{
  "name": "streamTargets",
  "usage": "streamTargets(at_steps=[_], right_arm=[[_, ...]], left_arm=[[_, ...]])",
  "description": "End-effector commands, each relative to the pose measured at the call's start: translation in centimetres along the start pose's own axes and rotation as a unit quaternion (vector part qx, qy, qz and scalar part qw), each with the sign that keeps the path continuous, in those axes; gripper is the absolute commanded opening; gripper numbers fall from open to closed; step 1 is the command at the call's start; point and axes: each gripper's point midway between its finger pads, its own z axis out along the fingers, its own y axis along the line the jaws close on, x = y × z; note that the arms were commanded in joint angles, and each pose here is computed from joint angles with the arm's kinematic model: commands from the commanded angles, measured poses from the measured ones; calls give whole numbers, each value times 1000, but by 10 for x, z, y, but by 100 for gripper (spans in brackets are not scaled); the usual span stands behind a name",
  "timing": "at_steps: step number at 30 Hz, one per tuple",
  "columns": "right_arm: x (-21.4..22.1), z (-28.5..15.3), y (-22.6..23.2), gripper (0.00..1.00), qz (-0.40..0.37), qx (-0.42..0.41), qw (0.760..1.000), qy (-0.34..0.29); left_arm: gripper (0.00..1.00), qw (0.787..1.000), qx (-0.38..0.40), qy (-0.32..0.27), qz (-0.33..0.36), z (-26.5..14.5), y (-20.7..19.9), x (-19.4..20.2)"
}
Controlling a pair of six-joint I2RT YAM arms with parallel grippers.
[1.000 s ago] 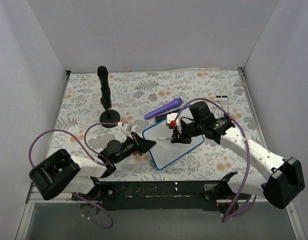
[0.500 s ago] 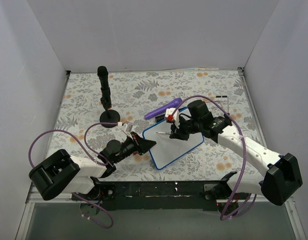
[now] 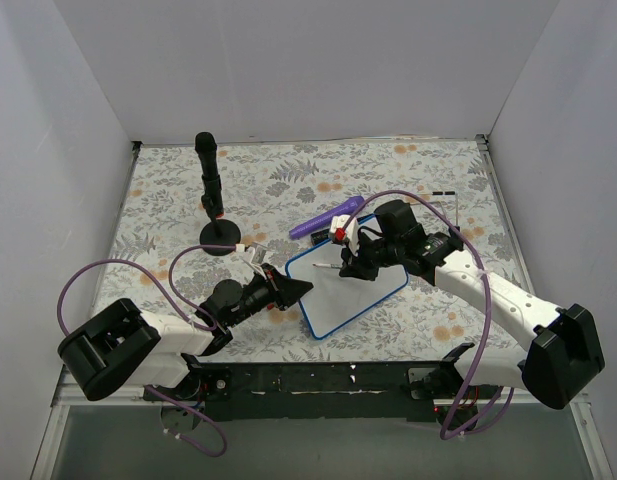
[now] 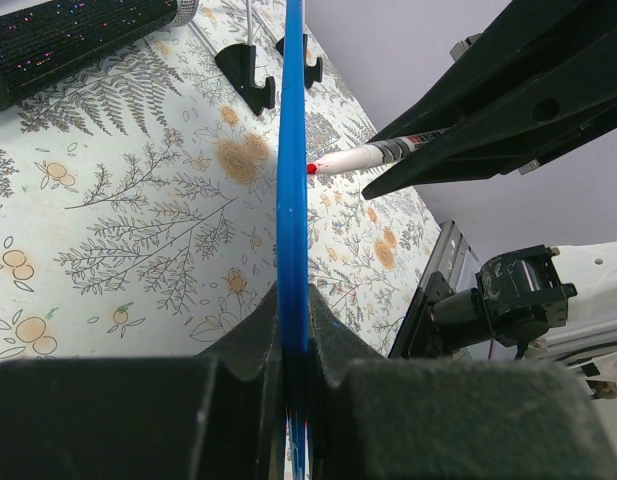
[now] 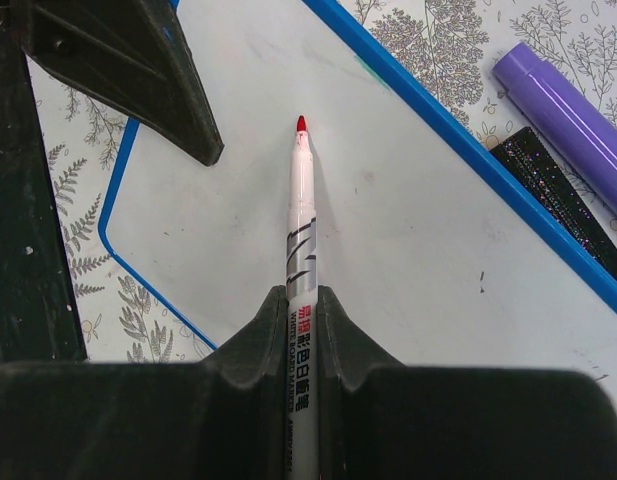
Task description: Write a sentence on the whiteboard
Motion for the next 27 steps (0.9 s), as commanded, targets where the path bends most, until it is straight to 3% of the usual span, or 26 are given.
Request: streamTargets(at_steps=[1, 20, 27], right_arm=[[-10, -2, -6, 1, -21, 16, 1000, -13], [29, -2, 23, 1, -34, -42, 998, 26], [16, -4, 19, 1, -44, -41, 998, 15]], left_arm=[[0, 999, 38, -30, 26, 3, -20, -19], [0, 998, 33, -32, 30, 2, -18, -19], [0, 999, 32, -28, 31, 1, -16, -16]])
